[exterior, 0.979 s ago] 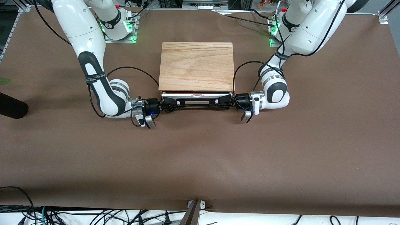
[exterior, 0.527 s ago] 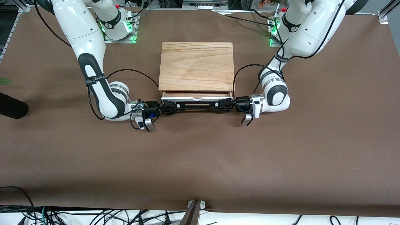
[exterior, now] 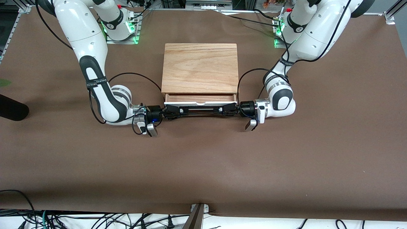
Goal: Pull top drawer with both arms simultaneously
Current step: 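Pull the handle outward from the box with both grippers together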
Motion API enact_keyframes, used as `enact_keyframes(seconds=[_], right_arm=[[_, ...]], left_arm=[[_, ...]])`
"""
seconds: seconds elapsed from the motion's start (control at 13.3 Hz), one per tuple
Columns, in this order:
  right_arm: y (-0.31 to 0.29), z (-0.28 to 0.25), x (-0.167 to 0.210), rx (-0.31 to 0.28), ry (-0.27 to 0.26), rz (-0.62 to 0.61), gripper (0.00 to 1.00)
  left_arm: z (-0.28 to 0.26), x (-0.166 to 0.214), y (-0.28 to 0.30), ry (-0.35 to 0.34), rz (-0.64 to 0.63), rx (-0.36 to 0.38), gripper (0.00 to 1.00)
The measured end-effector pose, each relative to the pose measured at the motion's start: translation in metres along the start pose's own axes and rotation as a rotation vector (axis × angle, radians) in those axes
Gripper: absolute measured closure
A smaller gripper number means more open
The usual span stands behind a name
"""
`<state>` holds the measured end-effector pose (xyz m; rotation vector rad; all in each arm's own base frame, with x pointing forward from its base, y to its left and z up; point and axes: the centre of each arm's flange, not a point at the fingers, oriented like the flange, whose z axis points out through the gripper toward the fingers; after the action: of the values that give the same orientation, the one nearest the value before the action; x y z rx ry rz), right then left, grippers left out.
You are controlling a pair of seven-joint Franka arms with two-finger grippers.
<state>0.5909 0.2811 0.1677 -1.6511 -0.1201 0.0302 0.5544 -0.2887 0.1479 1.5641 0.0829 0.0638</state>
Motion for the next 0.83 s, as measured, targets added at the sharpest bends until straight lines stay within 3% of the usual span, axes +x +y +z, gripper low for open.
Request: enact_keyframes(seconds=[0.83], right_arm=[[-0.003,0.001,0.023,0.0,0.007,0.015,0.82]], left_arm=[[-0.002,0.026,0.004,-0.02,-0.019,0.003,0.82]])
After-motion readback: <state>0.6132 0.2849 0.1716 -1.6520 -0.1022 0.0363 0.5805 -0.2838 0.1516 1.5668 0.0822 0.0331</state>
